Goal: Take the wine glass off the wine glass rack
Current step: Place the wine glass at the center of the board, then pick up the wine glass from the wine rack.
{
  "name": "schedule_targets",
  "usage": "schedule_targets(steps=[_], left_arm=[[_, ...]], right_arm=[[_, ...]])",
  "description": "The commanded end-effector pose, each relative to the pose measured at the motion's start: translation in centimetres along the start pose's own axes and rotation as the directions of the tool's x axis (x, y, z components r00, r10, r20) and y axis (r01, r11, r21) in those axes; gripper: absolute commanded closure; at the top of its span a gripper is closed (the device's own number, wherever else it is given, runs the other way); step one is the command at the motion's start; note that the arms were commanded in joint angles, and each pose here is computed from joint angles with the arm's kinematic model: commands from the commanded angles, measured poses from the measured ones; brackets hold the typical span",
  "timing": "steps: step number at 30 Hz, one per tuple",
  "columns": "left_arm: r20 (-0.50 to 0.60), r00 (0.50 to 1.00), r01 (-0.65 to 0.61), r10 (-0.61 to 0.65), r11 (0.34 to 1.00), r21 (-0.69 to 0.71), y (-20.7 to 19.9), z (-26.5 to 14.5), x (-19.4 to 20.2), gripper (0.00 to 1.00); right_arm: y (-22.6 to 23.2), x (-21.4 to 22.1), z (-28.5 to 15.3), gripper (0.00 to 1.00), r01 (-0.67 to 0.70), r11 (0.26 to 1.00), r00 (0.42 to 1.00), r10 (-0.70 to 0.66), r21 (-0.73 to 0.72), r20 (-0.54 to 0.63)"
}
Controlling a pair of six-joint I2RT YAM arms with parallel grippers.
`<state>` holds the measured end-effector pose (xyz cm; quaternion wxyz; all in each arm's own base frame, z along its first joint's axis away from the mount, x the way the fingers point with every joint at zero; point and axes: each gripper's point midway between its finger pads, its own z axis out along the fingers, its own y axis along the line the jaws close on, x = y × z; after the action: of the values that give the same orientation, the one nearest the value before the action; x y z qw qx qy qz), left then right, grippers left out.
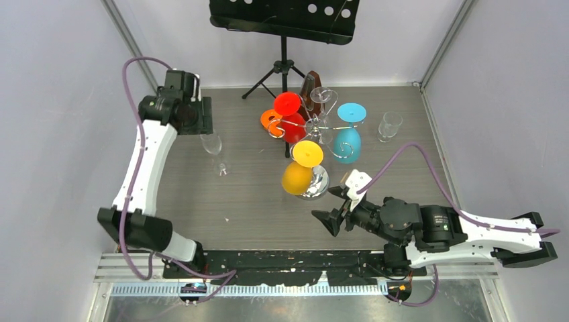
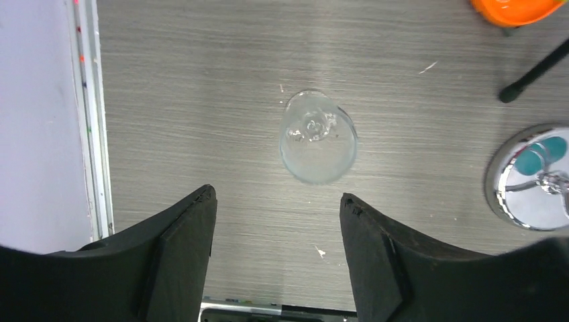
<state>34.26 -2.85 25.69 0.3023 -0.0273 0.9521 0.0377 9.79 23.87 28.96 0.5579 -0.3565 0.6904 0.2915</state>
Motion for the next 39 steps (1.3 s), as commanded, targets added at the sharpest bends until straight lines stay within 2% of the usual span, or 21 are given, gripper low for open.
schedule_targets(steps=[1, 7, 15, 20, 25, 28, 32, 39], left_arm=[[0.164, 0.986, 0.007, -0.014, 0.999, 0.045, -0.3, -4.5, -1.2, 0.32], [0.260, 0.965, -0.023, -0.020, 0.987, 0.158, -1.9, -8.2, 0.2, 0.22], [0.350, 0.937, -0.112, -0.019, 0.929, 0.353, -5.8, -12.5, 3.4, 0.18], [0.363, 0.931, -0.175, -0.037, 0.829, 0.531, -8.8, -14.6, 5.5, 0.13], [0.372, 0.928, -0.247, -0.027, 0.703, 0.667, -11.1, -15.7, 8.1, 0.12], [0.383, 0.923, -0.269, -0.025, 0.670, 0.692, -11.4, -15.9, 9.3, 0.11], [0.378, 0.926, -0.277, -0.009, 0.665, 0.694, -11.2, -15.1, 10.8, 0.11], [0.370, 0.929, -0.293, 0.015, 0.640, 0.710, -11.2, -13.7, 13.6, 0.11]], right_arm=[[-1.7, -4.2, -1.7, 0.23, -0.053, 0.996, 0.997, 0.050, 0.066, 0.054], [-3.9, -6.9, -4.0, 0.23, -0.091, 0.986, 0.995, 0.083, 0.141, 0.060], [-6.4, -9.6, -6.4, 0.20, -0.150, 0.961, 0.987, 0.131, 0.231, 0.093], [-6.6, -10.6, -6.6, 0.20, -0.216, 0.941, 0.976, 0.198, 0.262, 0.092], [-7.2, -12.0, -7.0, 0.21, -0.289, 0.913, 0.956, 0.263, 0.287, 0.126], [-7.0, -12.6, -6.4, 0.22, -0.296, 0.912, 0.955, 0.273, 0.285, 0.118], [-7.7, -12.9, -4.6, 0.23, -0.278, 0.907, 0.960, 0.267, 0.315, 0.078], [-11.8, -14.2, -2.6, 0.24, -0.295, 0.866, 0.955, 0.279, 0.403, 0.101]])
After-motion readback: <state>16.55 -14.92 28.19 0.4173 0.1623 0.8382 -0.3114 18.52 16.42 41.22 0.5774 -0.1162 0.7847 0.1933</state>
